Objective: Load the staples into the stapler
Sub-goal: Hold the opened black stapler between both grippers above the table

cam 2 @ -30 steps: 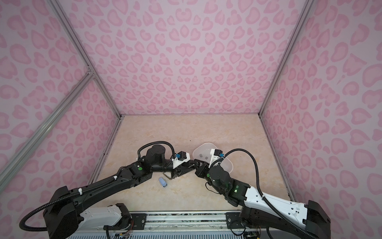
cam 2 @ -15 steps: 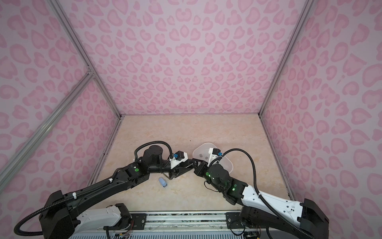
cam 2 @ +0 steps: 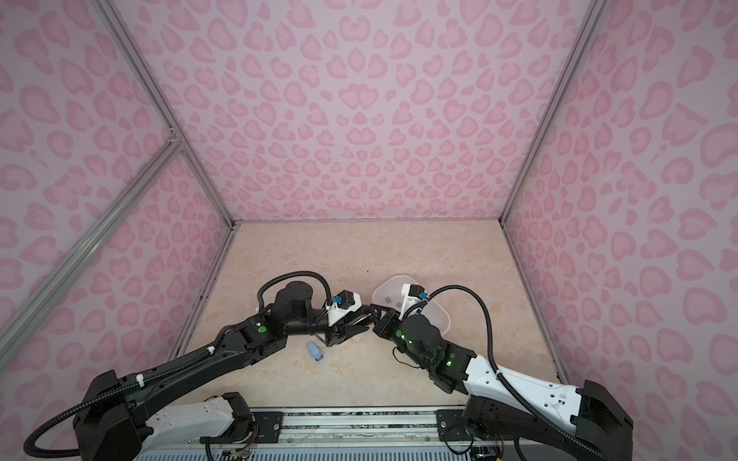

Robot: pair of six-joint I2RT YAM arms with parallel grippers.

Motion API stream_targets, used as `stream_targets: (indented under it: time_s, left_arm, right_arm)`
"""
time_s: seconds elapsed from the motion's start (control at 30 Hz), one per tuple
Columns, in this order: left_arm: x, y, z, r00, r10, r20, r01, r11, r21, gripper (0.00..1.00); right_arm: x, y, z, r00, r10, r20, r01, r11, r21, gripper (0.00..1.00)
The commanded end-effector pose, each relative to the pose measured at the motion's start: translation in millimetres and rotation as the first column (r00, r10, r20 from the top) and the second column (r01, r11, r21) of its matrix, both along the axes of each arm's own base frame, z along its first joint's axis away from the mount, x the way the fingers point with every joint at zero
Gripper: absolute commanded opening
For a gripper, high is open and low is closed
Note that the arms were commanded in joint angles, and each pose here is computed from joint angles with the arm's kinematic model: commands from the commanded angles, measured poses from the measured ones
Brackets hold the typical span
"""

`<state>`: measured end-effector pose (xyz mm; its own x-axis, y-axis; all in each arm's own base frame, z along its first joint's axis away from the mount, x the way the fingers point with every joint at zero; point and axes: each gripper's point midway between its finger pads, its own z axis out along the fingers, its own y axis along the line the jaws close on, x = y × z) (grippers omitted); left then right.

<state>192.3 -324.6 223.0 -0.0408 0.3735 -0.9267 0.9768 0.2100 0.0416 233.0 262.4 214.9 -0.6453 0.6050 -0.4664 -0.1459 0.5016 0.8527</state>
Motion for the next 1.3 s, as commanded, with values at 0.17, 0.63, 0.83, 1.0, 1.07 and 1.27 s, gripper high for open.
stream_targets:
  time_s: [0.17, 0.63, 0.83, 1.0, 1.07, 1.27]
  left_arm:
    - [12.2, -1.6, 13.8, 0.998, 0.064, 0.015, -0.064, 0.998, -0.028, 0.58]
    - [7.7, -12.9, -1.5, 0.999, -0.011, -0.037, 0.012, 1.0, 0.021, 0.53]
    - [16.0, -13.4, -11.1, 0.999, 0.012, -0.047, -0.01, 0.999, 0.048, 0.5]
    - [11.6, -15.3, -7.3, 0.998, -0.019, -0.059, 0.021, 0.999, 0.039, 0.42]
    - [8.7, -15.3, -5.2, 0.998, -0.033, -0.056, 0.035, 0.999, 0.031, 0.4]
    - [5.4, -16.0, -2.9, 0.997, -0.051, -0.056, 0.053, 0.998, 0.021, 0.37]
  right_arm:
    - [2.5, -7.6, -9.8, 0.999, -0.035, -0.012, 0.034, 0.999, -0.026, 0.0]
    - [4.1, -14.6, -7.1, 0.998, -0.067, 0.006, 0.067, 0.998, 0.002, 0.0]
    - [2.5, -20.8, -4.4, 0.997, -0.08, 0.015, 0.079, 0.997, 0.009, 0.0]
    - [2.9, -26.5, -7.6, 0.995, -0.102, 0.015, 0.102, 0.995, 0.009, 0.0]
    - [2.8, -26.4, -6.2, 0.995, -0.102, 0.017, 0.102, 0.995, 0.012, 0.0]
    - [2.6, -22.2, -5.6, 0.996, -0.087, 0.013, 0.087, 0.996, 0.013, 0.0]
